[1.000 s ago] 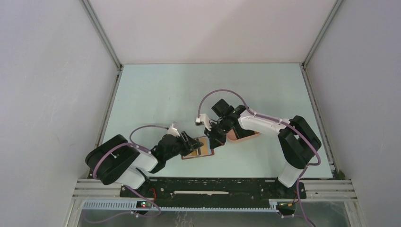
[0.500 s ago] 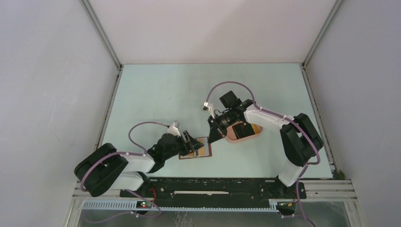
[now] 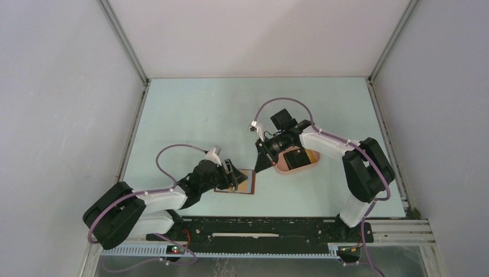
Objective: Put the credit cards into the card holder
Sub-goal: Insert the credit card into the card holder, then turn over the card slot in the card holder.
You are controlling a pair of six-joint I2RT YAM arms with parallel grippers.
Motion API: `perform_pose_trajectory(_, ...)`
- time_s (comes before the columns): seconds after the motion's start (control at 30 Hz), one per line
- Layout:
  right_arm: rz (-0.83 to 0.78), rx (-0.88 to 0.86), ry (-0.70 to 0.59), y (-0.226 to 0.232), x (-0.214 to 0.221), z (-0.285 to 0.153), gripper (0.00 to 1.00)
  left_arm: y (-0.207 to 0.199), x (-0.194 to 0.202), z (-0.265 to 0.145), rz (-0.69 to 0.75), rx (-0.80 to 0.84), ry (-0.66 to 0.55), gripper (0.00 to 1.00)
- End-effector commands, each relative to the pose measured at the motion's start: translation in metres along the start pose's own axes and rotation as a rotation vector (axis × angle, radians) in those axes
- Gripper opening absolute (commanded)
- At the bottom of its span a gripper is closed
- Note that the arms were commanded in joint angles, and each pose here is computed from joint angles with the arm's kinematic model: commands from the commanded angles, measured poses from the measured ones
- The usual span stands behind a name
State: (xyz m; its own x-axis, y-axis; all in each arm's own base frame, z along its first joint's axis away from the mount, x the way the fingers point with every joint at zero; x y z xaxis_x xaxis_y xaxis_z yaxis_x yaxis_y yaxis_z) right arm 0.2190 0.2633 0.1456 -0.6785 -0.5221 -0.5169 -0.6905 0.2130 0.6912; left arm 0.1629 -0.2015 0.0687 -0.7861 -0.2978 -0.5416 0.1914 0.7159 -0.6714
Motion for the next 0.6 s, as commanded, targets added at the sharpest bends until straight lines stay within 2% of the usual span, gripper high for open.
perform_pose_trajectory(0.0,-0.03,-0.008,-0.045,0.0064,-0.0136,-0.0078,0.02,0.0223,0.009,-0.0051,0.06,-0.127,0.039,0.73)
perform_pose_trajectory(0.57,-0.025,0.0,-0.057,0.0036,-0.0148,-0.0127,0.02,0.0134,0.0036,-0.0083,0.064,-0.082,0.017,0.73)
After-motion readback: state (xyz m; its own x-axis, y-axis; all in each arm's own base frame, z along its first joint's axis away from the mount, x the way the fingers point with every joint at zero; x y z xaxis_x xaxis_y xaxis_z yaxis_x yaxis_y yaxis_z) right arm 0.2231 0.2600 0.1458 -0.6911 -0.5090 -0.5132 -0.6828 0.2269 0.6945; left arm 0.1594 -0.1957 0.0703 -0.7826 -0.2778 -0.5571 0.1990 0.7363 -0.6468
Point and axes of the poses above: each gripper's point midway between its finger pads, its own z axis out along the fingers, its own y axis along the line the jaws close on, x = y × z, the point moved 6 cm from there along -z, back along the fingers, and after that the axes turned 5 degrees about z, right-handed, at the moved point
